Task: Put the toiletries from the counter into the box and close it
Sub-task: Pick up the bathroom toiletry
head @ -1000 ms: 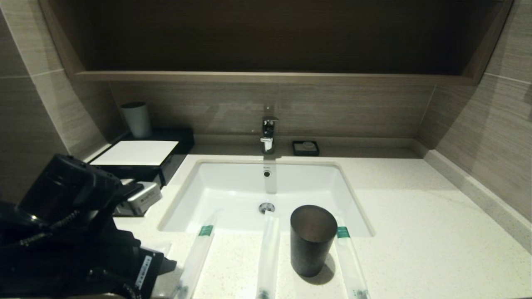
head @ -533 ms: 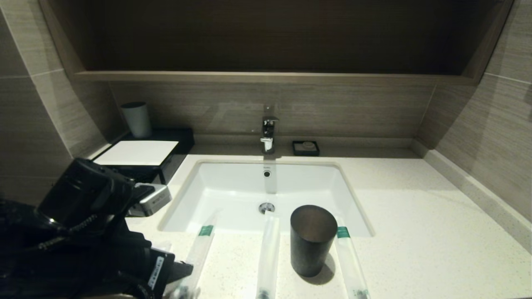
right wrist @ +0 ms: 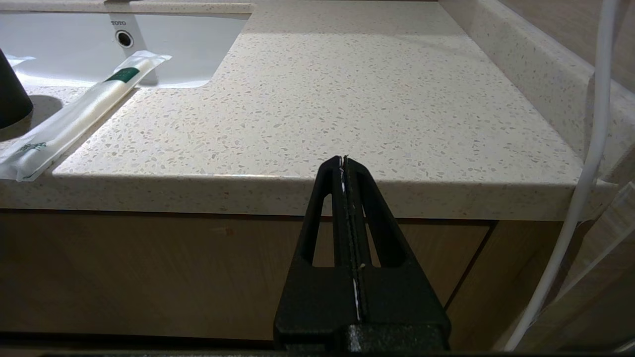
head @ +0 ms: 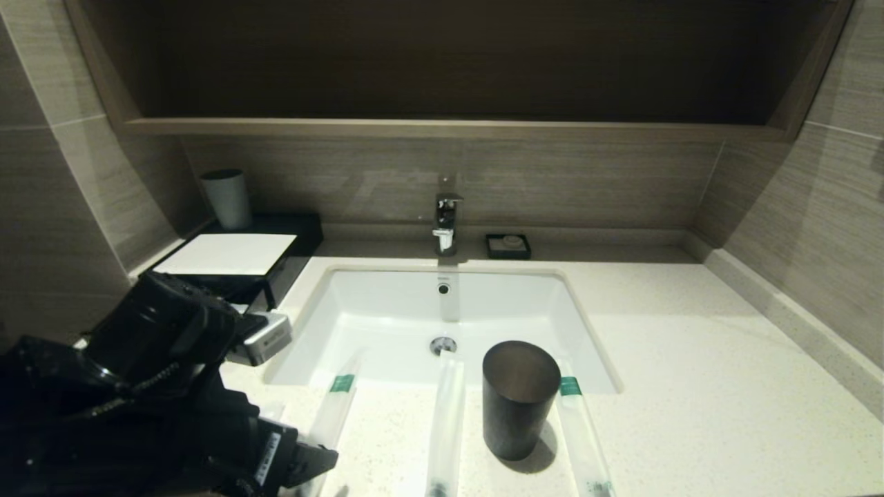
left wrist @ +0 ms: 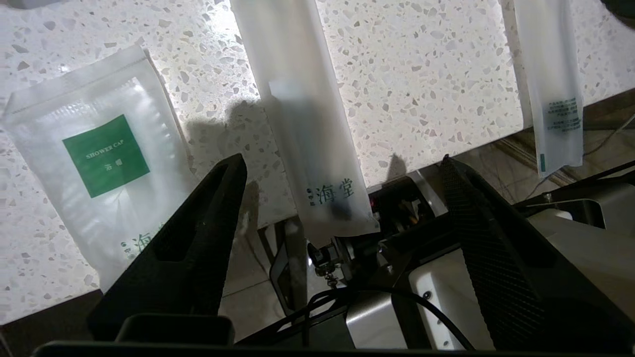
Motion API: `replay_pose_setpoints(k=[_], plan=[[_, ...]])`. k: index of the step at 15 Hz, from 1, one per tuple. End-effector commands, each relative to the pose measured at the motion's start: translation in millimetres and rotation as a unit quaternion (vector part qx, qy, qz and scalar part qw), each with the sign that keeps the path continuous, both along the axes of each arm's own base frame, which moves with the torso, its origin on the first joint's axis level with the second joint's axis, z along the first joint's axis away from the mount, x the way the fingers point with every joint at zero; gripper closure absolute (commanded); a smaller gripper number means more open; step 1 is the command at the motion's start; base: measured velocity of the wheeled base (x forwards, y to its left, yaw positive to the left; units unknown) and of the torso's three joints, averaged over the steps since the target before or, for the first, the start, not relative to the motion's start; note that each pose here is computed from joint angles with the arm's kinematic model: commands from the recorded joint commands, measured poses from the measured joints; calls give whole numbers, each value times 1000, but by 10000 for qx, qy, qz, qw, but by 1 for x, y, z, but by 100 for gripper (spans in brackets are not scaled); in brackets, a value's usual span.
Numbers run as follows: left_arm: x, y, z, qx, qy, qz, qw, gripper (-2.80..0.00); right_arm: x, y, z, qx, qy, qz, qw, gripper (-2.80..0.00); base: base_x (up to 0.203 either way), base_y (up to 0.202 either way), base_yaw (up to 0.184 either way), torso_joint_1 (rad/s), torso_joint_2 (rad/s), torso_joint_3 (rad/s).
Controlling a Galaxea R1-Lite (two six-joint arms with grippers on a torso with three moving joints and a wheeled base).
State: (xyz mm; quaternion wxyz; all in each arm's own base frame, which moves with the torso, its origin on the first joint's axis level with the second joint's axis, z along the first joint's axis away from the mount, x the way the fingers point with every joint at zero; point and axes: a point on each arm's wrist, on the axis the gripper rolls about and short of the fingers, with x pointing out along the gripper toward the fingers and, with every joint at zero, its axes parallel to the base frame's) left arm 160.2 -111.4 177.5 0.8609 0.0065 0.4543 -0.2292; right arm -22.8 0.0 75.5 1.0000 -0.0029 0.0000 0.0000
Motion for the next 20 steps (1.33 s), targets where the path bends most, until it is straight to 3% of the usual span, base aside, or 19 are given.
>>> replay_pose_setpoints(k=[1, 4, 10, 14, 20], plan=[[-1, -3, -2, 111, -9, -9, 9999, -280, 0, 0, 0, -2, 0, 0, 10000, 0, 0, 0, 0, 0, 0, 0], [1, -8, -7, 300, -14, 59, 9995, -280, 0, 0, 0, -2, 0, 0, 10000, 0, 0, 0, 0, 0, 0, 0], [7, -15, -6, 151, 82, 330, 9993, -280, 0, 0, 0, -2, 0, 0, 10000, 0, 0, 0, 0, 0, 0, 0], [9, -28, -17, 482, 107, 599, 9970, -280, 0, 0, 0, -2, 0, 0, 10000, 0, 0, 0, 0, 0, 0, 0], [6, -32, -18, 482, 95, 543, 9973, -280, 0, 0, 0, -2, 0, 0, 10000, 0, 0, 0, 0, 0, 0, 0]])
